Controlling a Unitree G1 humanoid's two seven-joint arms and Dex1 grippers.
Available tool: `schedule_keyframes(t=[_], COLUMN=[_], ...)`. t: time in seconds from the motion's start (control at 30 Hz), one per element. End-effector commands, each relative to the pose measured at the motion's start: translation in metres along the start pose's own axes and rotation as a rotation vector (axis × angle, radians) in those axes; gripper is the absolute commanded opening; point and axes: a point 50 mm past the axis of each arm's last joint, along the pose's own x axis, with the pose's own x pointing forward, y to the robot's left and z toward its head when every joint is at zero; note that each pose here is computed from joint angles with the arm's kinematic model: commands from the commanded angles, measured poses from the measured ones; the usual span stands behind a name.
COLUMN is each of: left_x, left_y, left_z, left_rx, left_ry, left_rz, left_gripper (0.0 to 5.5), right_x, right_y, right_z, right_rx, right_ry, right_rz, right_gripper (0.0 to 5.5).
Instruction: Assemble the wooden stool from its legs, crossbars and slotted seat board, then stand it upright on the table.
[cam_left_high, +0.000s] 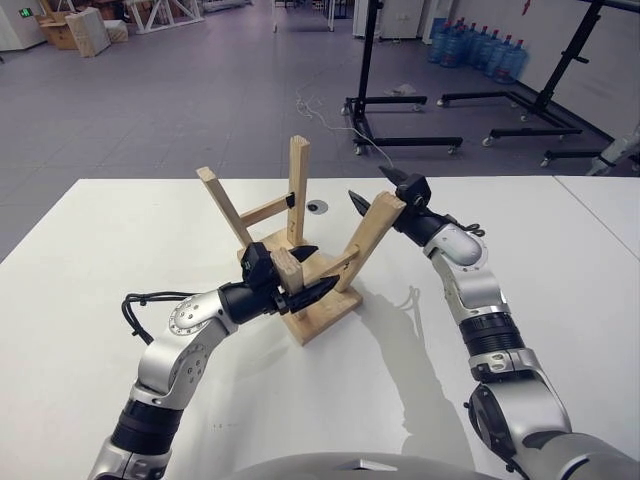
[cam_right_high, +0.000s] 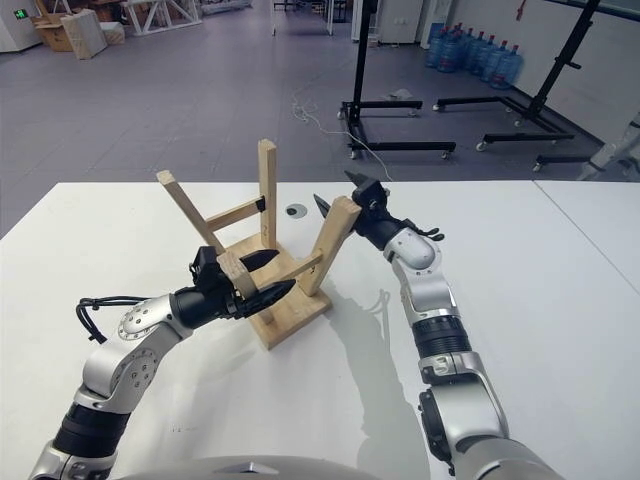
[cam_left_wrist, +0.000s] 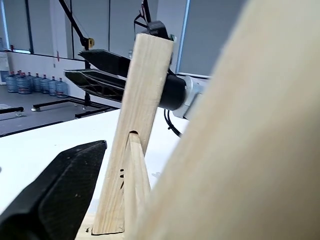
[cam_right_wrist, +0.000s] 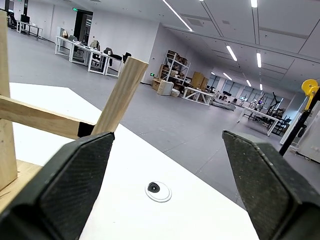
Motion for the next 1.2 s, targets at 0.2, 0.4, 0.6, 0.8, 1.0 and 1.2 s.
schedule_keyframes(t=[0.2,0.4,0.6,0.8,1.0,1.2], left_x=[-0.026,-0.042,-0.072,-0.092,-0.135,-0.174], left_y=[0.018,0.018,0.008,0.005,-0.005,-0.006], left_z=[0.024,0.026,0.039,0.047,0.050,0.045], left_rx=[0.083,0.082,0.059,0.042,-0.002,-0.004], left_ry=[-0.033,-0.022,-0.078,-0.085,-0.144,-0.112], left_rz=[0.187,0.212,0.225,0.243,0.377,0.543], left_gripper=[3.70,3.70,3.70,3.70,3.70,3.70], right_x=[-0.021,-0.021,0.003,0.002,-0.021,-0.030], right_y=[0.041,0.031,0.046,0.062,0.093,0.103], right_z=[-0.050,-0.052,-0.047,-0.041,-0.009,0.006], right_rx=[-0.071,-0.084,-0.090,-0.050,0.140,0.257], right_ry=[0.198,0.193,0.137,0.075,-0.111,-0.094], right_rz=[0.232,0.190,0.248,0.338,0.634,0.790], right_gripper=[4.00,4.00,4.00,4.00,4.00,4.00])
